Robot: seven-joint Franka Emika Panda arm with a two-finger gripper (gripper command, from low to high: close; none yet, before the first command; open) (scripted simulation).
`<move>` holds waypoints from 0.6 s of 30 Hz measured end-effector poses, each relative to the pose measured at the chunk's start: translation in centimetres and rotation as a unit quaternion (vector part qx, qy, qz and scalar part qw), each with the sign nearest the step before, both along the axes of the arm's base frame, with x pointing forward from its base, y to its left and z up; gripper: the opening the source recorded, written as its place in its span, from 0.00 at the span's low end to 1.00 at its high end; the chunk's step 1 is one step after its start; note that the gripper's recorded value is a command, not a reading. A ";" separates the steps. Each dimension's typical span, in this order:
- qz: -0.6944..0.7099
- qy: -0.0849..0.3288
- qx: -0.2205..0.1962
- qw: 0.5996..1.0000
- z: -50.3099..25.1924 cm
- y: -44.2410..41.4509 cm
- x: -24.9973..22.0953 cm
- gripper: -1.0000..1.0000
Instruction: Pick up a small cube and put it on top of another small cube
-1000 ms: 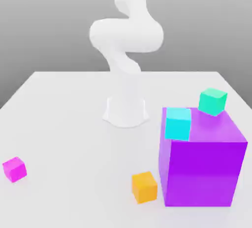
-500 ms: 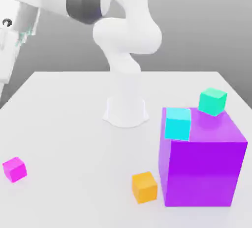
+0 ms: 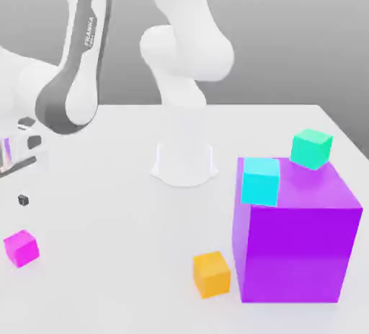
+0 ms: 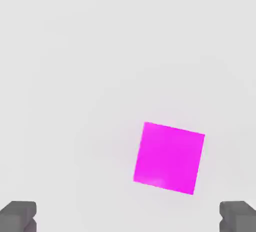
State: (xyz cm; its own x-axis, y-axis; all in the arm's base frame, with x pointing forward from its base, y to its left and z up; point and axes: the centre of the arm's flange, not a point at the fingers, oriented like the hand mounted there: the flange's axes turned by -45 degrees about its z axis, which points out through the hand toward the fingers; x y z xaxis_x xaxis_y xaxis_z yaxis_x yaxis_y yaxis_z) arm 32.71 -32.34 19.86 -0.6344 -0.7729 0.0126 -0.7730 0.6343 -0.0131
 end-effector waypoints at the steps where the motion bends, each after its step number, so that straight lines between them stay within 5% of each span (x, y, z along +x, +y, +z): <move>1: -0.013 -0.001 0.005 1.000 -1.1 -0.1 -0.3 0.50; 5: -0.025 -0.001 0.009 1.000 -5.8 -0.3 -0.6 0.50; 6: -0.025 0.000 0.009 1.000 -6.8 -0.2 -0.6 0.00; 18: -0.025 -0.001 0.008 1.000 -1.7 -0.2 -0.6 0.00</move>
State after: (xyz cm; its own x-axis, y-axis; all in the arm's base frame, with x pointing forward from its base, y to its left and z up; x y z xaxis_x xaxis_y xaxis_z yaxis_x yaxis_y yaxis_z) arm 32.09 -32.56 18.15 -0.6719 -0.7407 -0.0007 -0.7407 0.6719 -0.0031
